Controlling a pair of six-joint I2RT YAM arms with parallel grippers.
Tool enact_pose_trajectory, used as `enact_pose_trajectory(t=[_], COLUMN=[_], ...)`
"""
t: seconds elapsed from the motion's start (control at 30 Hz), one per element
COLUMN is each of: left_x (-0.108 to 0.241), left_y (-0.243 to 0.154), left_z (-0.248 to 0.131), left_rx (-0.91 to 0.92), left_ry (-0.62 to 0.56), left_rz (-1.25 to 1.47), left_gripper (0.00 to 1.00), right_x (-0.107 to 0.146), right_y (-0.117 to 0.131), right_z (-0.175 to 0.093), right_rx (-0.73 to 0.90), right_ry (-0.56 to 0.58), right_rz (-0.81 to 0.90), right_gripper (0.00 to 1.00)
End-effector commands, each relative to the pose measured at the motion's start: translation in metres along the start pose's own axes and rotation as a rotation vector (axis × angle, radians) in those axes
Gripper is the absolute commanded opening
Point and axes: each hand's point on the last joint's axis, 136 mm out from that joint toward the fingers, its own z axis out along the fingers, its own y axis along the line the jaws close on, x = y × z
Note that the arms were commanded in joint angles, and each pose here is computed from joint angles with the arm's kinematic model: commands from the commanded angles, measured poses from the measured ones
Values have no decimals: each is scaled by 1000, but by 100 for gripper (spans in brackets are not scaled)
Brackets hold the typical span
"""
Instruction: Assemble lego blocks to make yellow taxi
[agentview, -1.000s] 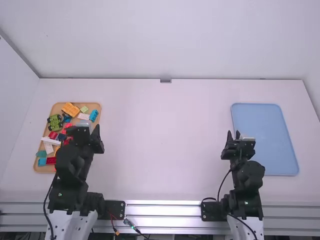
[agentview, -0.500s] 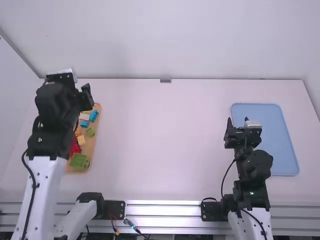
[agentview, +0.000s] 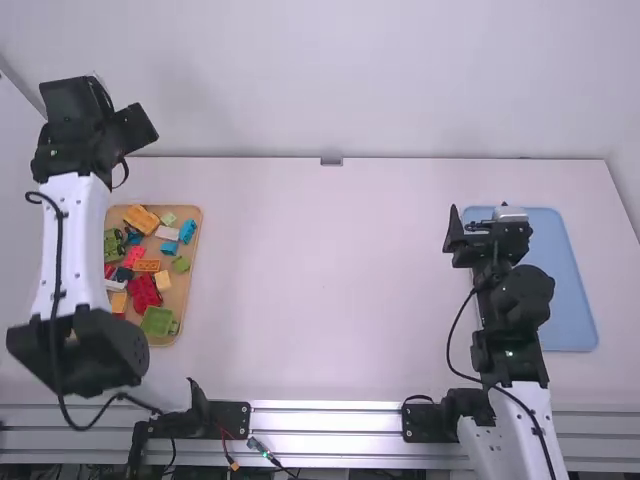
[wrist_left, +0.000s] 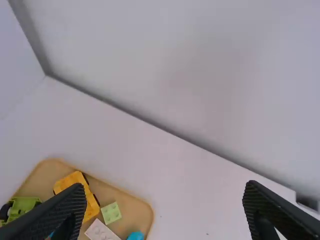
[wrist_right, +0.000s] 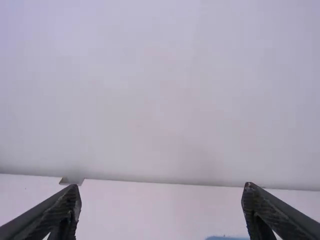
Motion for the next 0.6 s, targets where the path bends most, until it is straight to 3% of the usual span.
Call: enact_pose_trajectory(t=[0.0, 0.17, 0.37, 0.57], left_x=[-2, 17, 66, 110], left_y=[11, 40, 83, 101], left_z=[25, 72, 130, 165], left_rx=[-34, -141, -272, -227], left_ry=[31, 117, 267, 411], left_rz=[-85, -189, -339, -430], left_gripper=[87, 93, 98, 99], right_x=[-21, -25, -16, -1], right_y=[1, 1, 2, 3], right_z=[6, 16, 33, 46], right_rx=[-6, -9, -16, -23], right_ry=[-33, -28, 12, 61], right_rz=[-5, -10, -11, 6], right_gripper=[88, 93, 98, 99])
